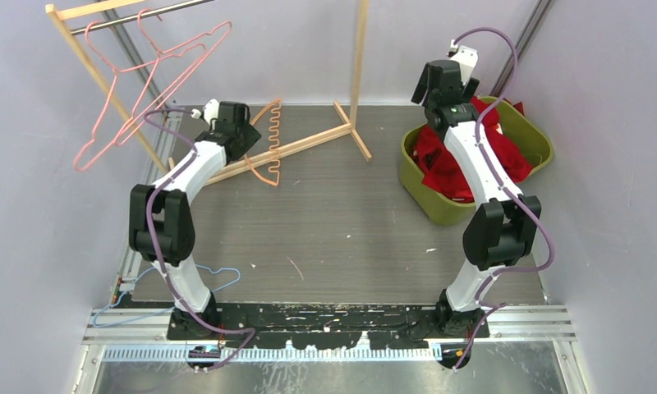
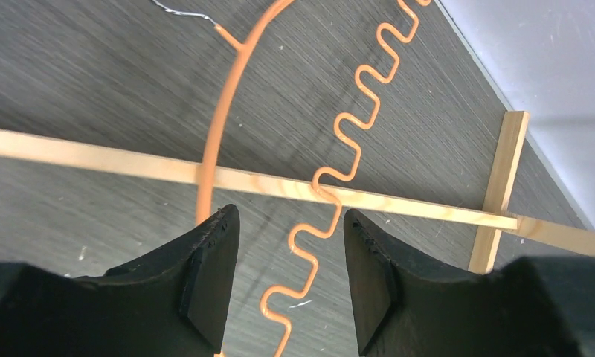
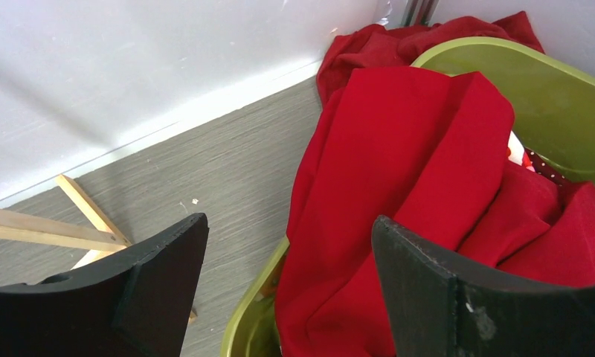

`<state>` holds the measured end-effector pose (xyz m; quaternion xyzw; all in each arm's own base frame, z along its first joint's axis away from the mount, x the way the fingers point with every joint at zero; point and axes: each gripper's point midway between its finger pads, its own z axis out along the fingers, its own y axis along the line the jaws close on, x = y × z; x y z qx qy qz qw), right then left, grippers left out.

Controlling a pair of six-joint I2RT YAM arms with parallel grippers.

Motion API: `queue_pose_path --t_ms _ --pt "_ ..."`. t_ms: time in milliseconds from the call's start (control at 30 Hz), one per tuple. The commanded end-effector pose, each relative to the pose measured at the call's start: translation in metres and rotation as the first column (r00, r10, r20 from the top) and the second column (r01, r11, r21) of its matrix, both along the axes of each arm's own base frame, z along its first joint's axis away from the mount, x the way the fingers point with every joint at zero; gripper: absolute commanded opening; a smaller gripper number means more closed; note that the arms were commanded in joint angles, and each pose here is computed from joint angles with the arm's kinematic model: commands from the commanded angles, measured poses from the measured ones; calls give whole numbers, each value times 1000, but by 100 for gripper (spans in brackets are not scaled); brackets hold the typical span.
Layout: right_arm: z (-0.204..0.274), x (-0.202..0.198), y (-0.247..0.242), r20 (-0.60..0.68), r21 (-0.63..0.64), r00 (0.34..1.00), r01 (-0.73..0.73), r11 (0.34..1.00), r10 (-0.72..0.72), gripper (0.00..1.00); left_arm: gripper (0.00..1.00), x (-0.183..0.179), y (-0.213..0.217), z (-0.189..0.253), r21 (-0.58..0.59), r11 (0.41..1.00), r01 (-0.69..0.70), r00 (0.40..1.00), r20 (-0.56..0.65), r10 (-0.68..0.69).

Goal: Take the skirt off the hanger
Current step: Pick up the hanger at the center of the board.

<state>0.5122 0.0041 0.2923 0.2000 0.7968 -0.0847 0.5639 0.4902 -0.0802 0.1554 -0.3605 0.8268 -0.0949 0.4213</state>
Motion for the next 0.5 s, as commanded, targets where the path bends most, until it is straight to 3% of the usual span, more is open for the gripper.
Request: queue_pose_path --t_ms 0,467 --pt "22 8 -6 79 30 997 18 999 -20 85 54 29 -5 17 -58 998 -23 995 98 28" --pt "-4 15 -26 31 52 998 58 997 -60 85 52 55 18 -24 83 995 59 998 11 -60"
